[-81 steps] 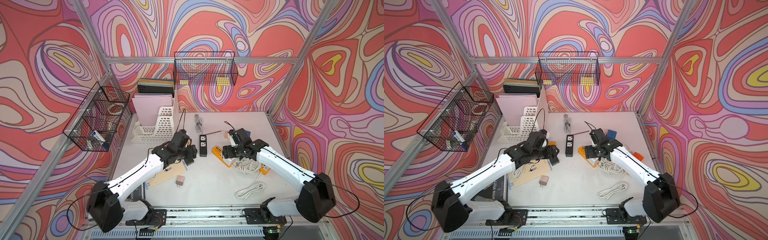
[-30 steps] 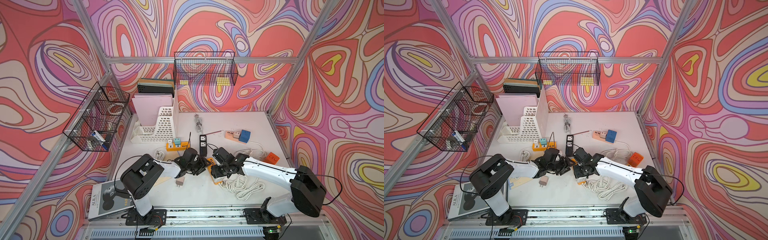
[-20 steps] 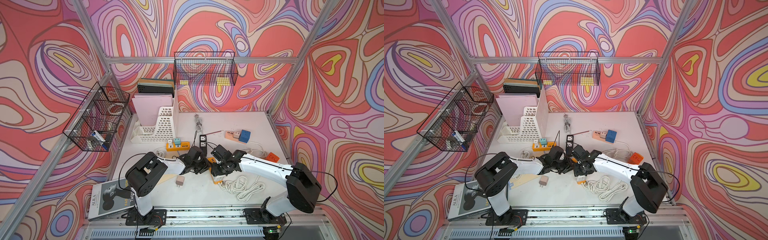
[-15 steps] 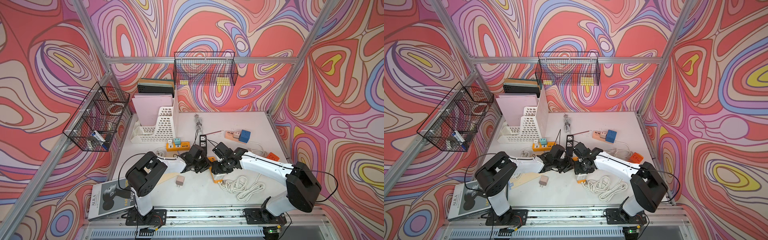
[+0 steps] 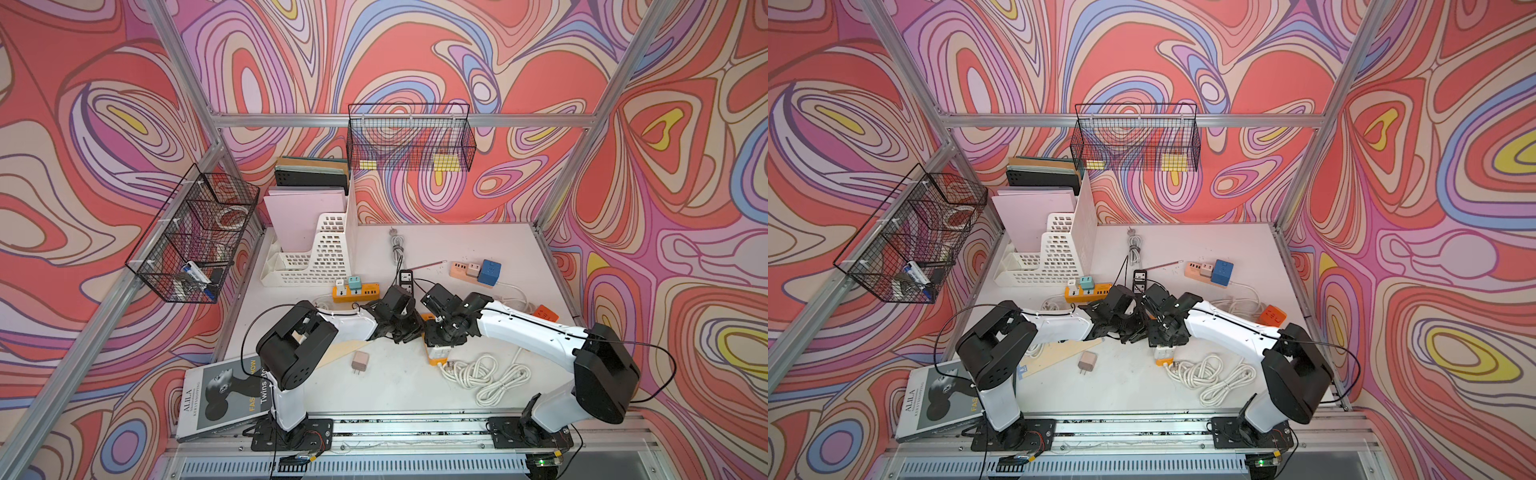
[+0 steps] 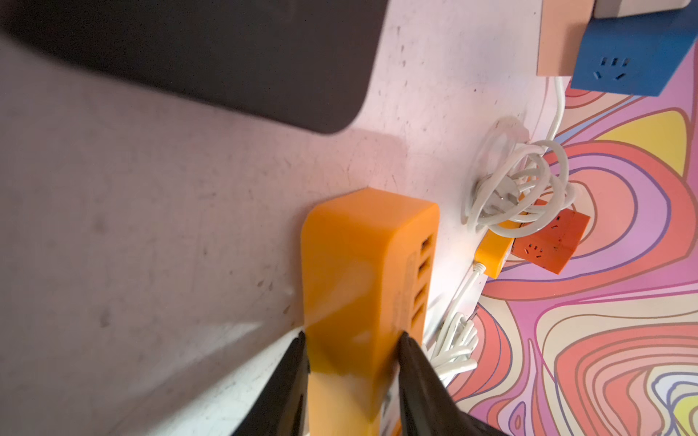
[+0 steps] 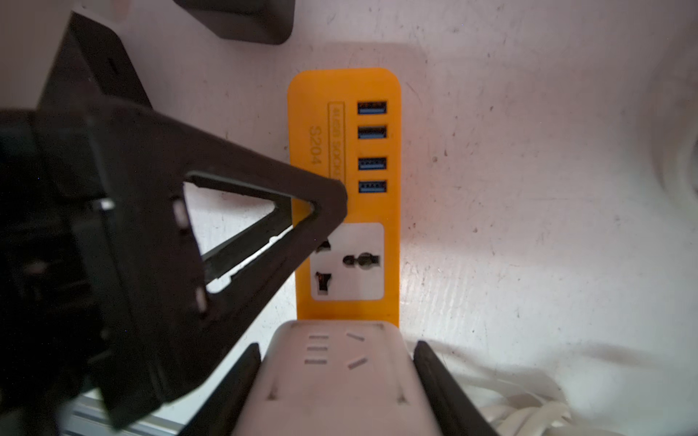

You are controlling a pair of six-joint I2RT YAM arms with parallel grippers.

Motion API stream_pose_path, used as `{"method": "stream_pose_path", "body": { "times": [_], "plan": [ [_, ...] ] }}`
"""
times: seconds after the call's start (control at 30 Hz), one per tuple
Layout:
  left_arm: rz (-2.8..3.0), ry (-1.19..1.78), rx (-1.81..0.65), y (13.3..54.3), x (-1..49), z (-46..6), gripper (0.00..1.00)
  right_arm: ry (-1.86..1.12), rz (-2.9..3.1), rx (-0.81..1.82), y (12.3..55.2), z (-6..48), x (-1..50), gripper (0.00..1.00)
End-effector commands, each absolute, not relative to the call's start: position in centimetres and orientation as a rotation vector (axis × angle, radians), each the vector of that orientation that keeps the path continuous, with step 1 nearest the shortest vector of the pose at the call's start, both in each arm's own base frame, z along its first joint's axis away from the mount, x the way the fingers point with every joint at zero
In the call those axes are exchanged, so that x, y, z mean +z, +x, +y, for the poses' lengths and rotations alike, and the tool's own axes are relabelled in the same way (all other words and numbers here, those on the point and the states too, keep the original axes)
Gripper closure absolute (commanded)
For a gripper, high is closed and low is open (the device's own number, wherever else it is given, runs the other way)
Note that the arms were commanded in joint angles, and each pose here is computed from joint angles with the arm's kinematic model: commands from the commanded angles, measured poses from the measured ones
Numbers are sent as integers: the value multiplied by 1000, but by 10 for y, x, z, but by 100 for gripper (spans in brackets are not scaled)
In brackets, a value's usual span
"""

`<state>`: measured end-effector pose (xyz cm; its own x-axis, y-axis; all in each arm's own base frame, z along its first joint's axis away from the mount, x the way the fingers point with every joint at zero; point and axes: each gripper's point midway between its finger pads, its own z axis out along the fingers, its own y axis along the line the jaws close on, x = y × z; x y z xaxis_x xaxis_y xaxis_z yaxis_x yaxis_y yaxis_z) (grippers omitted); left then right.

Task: Pull the plug off the socket
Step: Remove the plug from the socket.

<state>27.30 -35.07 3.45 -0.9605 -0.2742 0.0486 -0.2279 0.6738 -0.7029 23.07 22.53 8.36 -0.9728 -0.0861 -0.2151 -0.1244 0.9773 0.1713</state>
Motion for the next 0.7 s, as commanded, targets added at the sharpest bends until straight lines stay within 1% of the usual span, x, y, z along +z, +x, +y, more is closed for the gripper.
{"method": "stream_pose_path", "body": {
  "times": [0.0,0.07,0.13,0.3,0.4,0.47,0.6,0.67],
  "plan": [
    [3175,-577,-524,203,-56,-266,65,-129,2820,415,238,245,106,72],
    [3165,-551,-519,207,-53,-267,65,-156,2841,379,227,253,94,72],
    [3160,-524,-516,210,-52,-269,65,-140,2840,370,228,256,88,72],
    [3195,-540,-454,202,-60,-262,67,-103,2807,401,274,256,97,73],
    [3201,-541,-434,201,-62,-259,70,-115,2788,419,287,249,112,73],
    [3205,-533,-416,200,-64,-257,70,-135,2788,408,284,244,117,73],
    [3209,-502,-397,200,-64,-255,72,-107,2795,472,264,236,120,74],
    [3202,-480,-390,203,-62,-255,72,-90,2777,451,254,229,124,75]
  ]
}}
